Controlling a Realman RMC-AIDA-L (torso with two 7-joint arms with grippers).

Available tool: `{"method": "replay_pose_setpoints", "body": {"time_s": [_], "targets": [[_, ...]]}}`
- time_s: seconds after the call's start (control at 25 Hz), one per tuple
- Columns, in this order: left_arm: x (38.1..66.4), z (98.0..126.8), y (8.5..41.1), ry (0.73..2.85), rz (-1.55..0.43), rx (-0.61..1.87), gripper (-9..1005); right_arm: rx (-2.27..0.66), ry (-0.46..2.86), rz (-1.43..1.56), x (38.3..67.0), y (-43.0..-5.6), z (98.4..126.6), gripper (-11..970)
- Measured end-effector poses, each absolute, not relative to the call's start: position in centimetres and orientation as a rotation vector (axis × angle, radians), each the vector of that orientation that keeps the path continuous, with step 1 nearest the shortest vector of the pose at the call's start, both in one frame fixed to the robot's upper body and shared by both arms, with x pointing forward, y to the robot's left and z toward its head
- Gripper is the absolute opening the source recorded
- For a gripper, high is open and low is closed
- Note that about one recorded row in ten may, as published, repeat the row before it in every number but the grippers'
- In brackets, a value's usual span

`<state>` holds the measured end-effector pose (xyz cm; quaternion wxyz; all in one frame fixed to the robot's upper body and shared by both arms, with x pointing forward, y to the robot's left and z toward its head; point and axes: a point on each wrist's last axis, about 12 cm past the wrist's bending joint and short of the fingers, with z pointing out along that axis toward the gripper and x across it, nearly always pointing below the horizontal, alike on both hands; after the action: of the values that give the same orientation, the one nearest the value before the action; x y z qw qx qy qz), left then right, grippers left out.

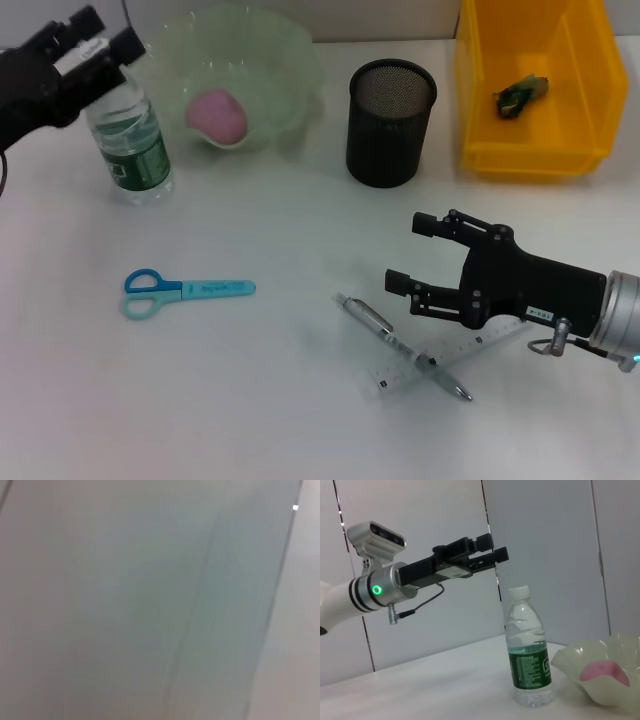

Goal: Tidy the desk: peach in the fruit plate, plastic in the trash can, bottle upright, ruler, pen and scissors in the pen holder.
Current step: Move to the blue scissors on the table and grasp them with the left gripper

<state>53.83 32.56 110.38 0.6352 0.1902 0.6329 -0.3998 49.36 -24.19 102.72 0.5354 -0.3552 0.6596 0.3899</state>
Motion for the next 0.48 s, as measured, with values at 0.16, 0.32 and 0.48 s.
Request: {"method": "replay_pose_setpoints", "body": {"time_s": [0.16,0.32,0.48], "targets": [[52.2,110.2,33.1,1.437,-0.961,0.461,782,-0.851,1.57,0.936,49.5,-24.2,102.8,828],[51.1,109.9,33.2,1.45,-0.99,0.517,782,-0.866,1.578,0.946,49.6,-24.2,103.0,828],[50.0,109.2,33.0,1.481,-0.994,0.582,781,-0.893,1.576,0.974,49.5,-24.1,103.1,828]]}}
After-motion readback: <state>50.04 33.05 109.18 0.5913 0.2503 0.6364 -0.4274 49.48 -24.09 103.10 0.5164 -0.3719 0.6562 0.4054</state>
